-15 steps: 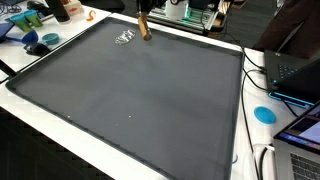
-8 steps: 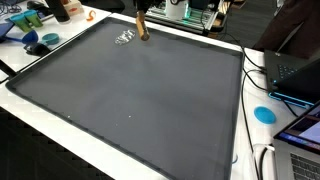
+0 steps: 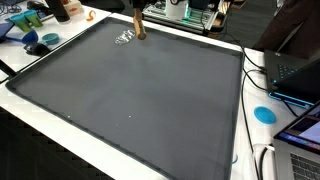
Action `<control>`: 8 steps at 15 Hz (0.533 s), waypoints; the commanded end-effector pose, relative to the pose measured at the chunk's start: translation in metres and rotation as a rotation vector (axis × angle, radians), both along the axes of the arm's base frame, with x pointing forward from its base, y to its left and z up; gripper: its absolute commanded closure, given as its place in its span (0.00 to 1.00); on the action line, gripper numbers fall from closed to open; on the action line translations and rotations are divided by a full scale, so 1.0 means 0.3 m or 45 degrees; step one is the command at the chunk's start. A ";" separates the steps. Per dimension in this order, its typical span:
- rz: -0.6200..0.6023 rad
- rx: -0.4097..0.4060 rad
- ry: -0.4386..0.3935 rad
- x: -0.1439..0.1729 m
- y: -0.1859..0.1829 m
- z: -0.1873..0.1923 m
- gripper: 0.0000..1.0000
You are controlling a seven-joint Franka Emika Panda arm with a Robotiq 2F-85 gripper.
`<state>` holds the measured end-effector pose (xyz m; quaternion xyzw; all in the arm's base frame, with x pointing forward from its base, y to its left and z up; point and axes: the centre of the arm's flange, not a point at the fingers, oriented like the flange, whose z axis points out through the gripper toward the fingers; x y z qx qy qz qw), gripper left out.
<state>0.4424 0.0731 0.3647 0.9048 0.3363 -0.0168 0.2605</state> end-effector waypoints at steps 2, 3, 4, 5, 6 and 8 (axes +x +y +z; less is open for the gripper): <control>-0.015 0.019 0.010 0.018 -0.046 0.039 0.75; -0.018 0.024 0.010 0.023 -0.055 0.046 0.75; -0.022 0.028 0.009 0.027 -0.063 0.051 0.75; -0.030 0.030 0.006 0.032 -0.073 0.057 0.75; -0.034 0.038 0.005 0.037 -0.085 0.064 0.75; -0.039 0.059 0.013 0.044 -0.112 0.076 0.75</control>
